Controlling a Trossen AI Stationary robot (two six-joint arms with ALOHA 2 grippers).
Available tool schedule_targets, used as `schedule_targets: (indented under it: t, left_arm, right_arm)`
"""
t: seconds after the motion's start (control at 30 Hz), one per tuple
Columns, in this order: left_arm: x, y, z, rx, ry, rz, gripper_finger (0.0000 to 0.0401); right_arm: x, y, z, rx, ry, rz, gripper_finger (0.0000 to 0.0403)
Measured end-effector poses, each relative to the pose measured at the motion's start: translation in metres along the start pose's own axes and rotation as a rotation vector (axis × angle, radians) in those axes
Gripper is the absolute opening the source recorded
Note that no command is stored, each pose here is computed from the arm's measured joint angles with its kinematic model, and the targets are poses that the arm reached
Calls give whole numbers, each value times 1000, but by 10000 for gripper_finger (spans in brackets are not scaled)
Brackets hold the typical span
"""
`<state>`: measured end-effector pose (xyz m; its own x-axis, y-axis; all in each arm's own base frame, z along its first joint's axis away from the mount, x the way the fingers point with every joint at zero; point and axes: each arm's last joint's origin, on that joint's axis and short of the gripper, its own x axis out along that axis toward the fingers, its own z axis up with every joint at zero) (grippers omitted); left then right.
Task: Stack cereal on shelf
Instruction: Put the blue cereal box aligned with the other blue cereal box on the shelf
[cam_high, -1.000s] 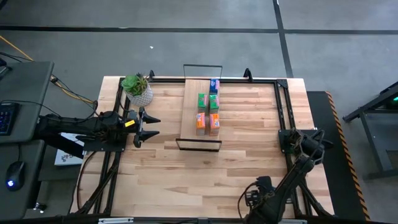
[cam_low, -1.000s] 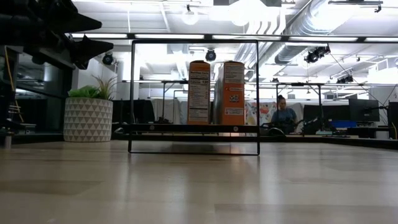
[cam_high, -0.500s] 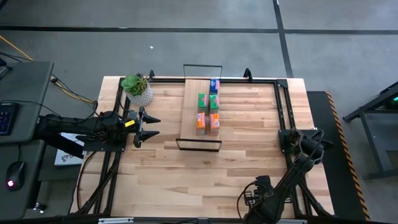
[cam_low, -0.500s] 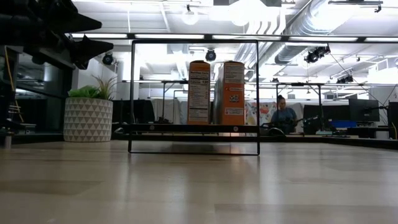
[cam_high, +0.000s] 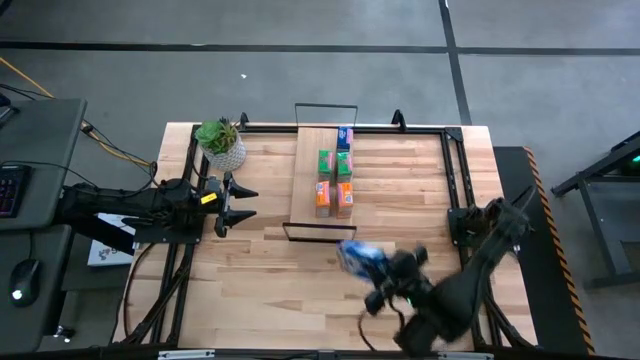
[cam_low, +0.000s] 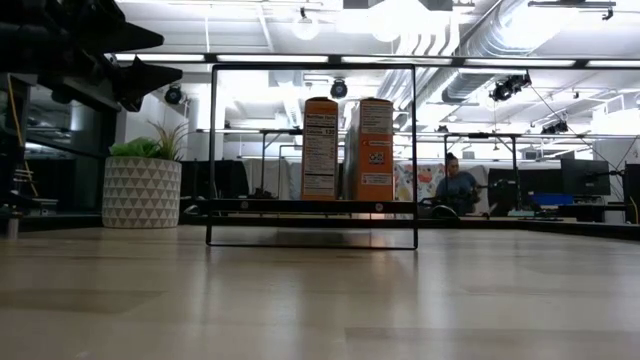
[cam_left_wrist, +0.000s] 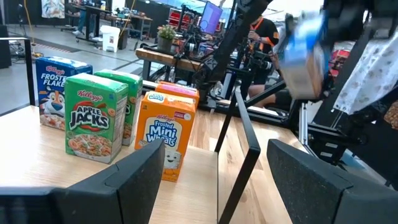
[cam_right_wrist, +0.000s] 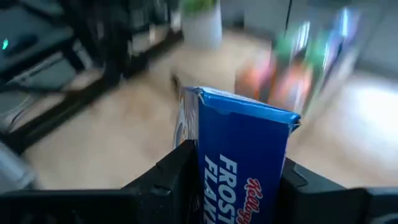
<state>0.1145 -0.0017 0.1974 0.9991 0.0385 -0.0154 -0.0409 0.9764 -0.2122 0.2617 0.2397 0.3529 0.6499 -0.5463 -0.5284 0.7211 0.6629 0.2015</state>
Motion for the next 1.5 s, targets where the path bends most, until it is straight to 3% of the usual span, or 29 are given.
schedule_targets:
  t: [0.13,0.23,0.4,0.57,0.7,0.83,1.2,1.5]
  left_arm:
    - [0,0,0,15,-2,11,275]
    - [0,1,-1,14,3,21,275]
    - [0,1,-1,-69,9,16,275]
    - [0,0,-3,-96,34,-25,275]
    - [0,0,-5,-116,60,-23,275]
    - [0,0,-6,-115,71,-18,275]
    - [0,1,-6,-94,63,5,275]
    - [0,1,-6,-111,68,7,275]
  right_arm:
    - [30,-4,72,-168,-108,-83,130]
    - [67,-16,130,-201,-132,-173,130]
    - [136,-60,221,-86,-131,-236,131]
    - [195,-121,276,163,-32,-114,131]
    - [236,-158,282,309,62,-119,131]
    - [265,-175,272,363,138,-168,131]
    - [311,-175,245,335,271,-187,131]
    - [330,-179,234,320,307,-237,131]
